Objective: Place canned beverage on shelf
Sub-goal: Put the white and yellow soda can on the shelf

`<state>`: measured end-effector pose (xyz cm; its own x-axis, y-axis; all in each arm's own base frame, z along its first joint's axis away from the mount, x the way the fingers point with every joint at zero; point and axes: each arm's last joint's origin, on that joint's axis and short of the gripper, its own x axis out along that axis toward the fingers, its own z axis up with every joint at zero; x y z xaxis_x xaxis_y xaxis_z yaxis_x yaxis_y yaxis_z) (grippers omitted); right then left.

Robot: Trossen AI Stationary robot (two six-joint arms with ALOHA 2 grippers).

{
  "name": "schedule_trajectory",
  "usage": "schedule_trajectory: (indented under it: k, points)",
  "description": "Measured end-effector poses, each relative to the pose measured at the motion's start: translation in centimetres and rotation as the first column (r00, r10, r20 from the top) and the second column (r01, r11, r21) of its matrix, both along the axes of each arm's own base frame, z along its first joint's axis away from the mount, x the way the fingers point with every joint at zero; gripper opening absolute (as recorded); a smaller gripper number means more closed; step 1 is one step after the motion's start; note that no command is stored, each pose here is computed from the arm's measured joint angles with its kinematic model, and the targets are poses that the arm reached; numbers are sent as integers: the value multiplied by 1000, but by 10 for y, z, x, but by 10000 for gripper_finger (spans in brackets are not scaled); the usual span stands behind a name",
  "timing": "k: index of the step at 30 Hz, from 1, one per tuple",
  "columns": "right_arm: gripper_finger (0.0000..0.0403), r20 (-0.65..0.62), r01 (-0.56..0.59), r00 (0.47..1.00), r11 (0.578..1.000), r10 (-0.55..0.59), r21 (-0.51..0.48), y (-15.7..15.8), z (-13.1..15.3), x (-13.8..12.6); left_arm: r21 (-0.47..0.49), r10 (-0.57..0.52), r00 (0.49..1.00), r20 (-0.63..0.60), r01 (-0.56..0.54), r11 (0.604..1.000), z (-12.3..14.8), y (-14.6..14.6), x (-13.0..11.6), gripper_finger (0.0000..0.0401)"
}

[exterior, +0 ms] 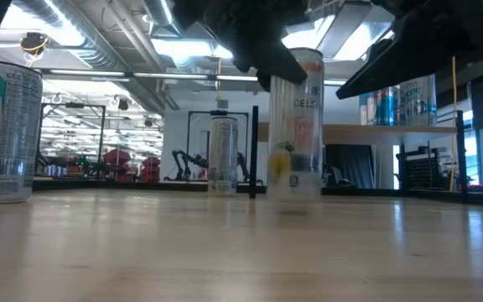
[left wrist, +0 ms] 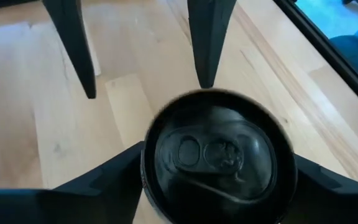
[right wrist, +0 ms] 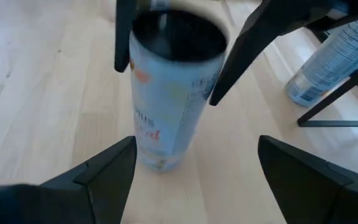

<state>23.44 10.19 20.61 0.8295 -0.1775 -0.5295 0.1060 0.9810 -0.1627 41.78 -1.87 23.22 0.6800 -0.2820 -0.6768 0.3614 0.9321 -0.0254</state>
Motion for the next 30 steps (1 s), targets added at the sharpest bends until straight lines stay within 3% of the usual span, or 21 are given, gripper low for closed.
schedule_trajectory:
  k: [8, 12, 16, 19, 21, 24, 30]
  points:
    - [321, -6, -18, 1000, 1000, 18, 5, 1, 0, 0, 21, 19, 1000, 10, -19, 1000, 7, -1, -1, 317]
    - [321, -5, -20, 1000, 1000, 20, -1, 1, 0, 0, 27, 43, 999, -19, -42, 999, 27, 0, -8, 318]
    - [321, 8, -8, 1000, 1000, 8, 5, 1, 3, 1, -23, 94, 994, -49, -95, 995, 55, 0, -29, 318]
    - [321, 42, -8, 999, 1000, 7, 24, 3, 15, 6, -42, 114, 987, -110, -119, 992, 60, -6, -53, 318]
    - [321, 75, -11, 997, 999, 8, 37, 6, 27, 11, -43, 131, 982, -138, -138, 989, 48, -16, -70, 318]
    - [321, 109, -18, 994, 997, 10, 72, 4, 44, 18, -48, 176, 982, -72, -180, 983, 18, -31, -95, 318]
    - [321, 86, -37, 996, 970, 17, 241, -14, 68, 41, -97, 213, 964, 161, -199, 975, -46, -56, -140, 318]
